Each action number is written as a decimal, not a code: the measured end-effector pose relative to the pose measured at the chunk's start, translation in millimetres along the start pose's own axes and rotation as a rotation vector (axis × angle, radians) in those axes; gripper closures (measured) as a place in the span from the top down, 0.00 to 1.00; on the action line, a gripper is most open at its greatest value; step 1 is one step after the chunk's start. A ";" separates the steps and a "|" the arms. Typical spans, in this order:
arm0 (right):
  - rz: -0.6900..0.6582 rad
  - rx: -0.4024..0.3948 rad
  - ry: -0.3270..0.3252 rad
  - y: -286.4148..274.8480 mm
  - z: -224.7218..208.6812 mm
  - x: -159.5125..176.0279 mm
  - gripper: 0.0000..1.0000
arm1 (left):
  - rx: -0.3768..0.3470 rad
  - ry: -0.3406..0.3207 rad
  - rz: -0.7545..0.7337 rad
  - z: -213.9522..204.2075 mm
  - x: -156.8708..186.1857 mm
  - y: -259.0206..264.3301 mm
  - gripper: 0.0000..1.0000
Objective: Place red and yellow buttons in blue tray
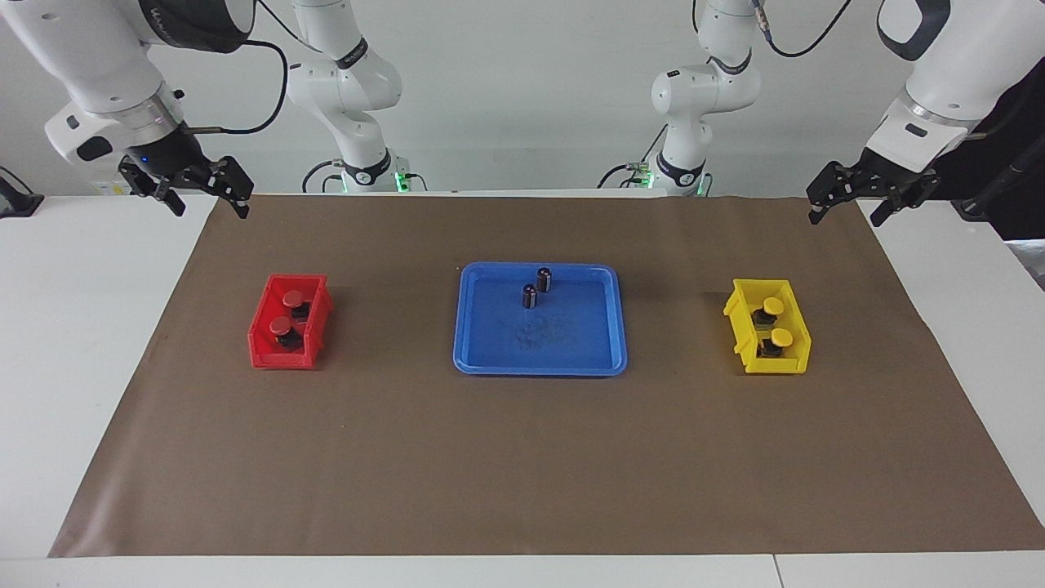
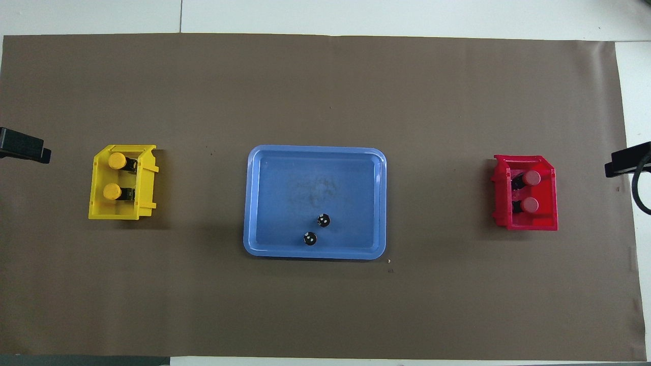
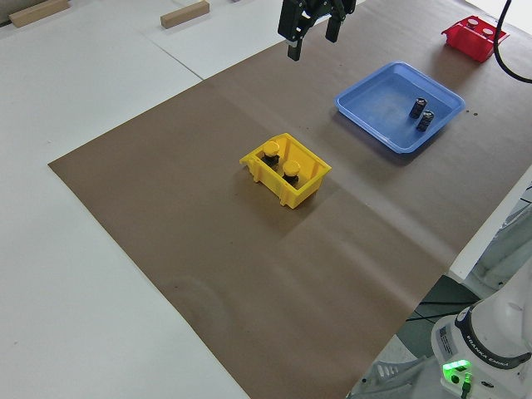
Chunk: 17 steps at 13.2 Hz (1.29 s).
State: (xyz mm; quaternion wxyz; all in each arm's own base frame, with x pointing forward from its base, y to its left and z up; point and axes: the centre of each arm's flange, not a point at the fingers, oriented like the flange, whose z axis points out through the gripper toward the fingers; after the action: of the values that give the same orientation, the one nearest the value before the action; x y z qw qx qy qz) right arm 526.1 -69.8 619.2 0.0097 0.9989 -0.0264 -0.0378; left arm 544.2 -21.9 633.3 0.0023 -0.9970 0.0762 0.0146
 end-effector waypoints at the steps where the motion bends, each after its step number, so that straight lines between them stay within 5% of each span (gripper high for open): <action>1: 0.000 0.000 0.000 0.0 0.0 0.0 1.00 | 0.000 0.000 0.000 0.0 0.0 0.0 1.00; 13: -0.011 0.000 -0.001 -1.5 0.7 0.2 0.99 | 0.000 -0.003 0.000 0.4 -0.2 0.1 1.00; 15: -0.034 -0.002 0.021 -9.9 5.9 4.5 0.95 | 0.000 -0.003 0.000 0.8 -0.2 0.1 1.00; 17: -0.051 -0.005 0.064 -15.0 29.8 13.0 0.80 | 0.000 -0.004 0.002 0.9 -0.1 1.1 1.00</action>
State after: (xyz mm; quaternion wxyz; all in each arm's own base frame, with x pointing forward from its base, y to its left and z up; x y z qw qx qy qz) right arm 537.6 -56.0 588.2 0.0119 0.9999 -0.0008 -0.0063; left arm 543.9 -22.9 632.4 0.0023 -0.9969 0.0772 0.0164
